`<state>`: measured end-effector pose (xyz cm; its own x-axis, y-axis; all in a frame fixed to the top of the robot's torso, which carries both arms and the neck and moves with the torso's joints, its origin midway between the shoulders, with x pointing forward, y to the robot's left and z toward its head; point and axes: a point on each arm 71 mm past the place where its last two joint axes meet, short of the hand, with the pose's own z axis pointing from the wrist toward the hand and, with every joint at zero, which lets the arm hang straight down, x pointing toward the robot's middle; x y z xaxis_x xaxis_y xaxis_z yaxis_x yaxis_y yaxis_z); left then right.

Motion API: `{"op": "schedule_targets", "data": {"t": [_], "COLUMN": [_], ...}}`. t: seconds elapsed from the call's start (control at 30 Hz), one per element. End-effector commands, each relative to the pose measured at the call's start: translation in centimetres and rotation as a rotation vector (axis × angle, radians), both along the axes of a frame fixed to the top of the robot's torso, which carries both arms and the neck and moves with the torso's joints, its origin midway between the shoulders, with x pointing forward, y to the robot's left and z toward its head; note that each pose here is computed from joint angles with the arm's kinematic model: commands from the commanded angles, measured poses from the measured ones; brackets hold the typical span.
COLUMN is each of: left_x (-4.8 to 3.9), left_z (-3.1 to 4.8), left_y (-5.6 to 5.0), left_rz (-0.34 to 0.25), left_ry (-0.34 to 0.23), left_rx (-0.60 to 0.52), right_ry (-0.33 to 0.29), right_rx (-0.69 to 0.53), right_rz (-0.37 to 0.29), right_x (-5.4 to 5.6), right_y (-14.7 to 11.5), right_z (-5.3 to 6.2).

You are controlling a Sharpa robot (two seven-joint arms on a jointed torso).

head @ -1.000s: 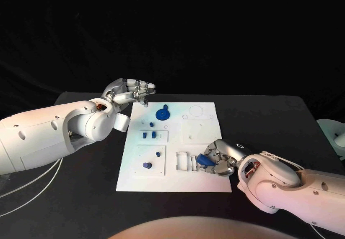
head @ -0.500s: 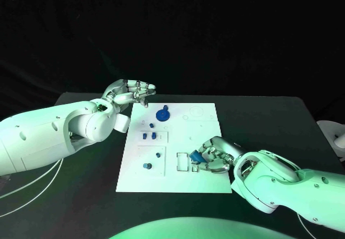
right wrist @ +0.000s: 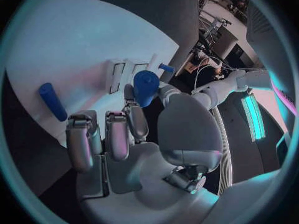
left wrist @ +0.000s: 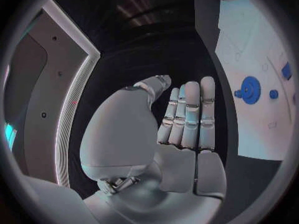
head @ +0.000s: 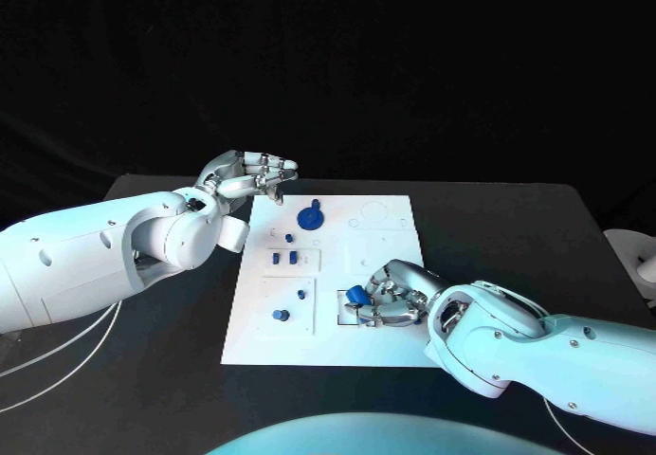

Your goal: Assemble the parts on the task board

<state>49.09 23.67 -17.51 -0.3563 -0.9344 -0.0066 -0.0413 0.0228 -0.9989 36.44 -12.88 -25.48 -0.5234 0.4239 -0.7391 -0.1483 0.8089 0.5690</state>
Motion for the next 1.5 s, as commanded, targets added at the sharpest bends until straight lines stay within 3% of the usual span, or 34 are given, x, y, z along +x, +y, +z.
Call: {"op": "schedule_targets", "data": {"t": [0.03, 0.7, 1.5], "left_x": [-0.08, -0.13, -0.15], "left_z": [0.1, 0.1, 0.1], "left_y": [-0.3, -0.2, -0.1], "left_rz": [-0.019, -0.021, -0.018], "left_ry": [-0.001, 0.003, 0.004], "left_rx": [-0.008, -0.007, -0.005], "right_ry": [0.001, -0.074, -0.088], "right_rx": [-0.064, -0.134, -0.14], "right_rz": [0.035, 0.05, 0.07], "right_x": [0.1, 1.1, 1.0], "right_y": [0.3, 0.9, 1.4], "right_z": [-0.3, -0.6, -0.5]}}
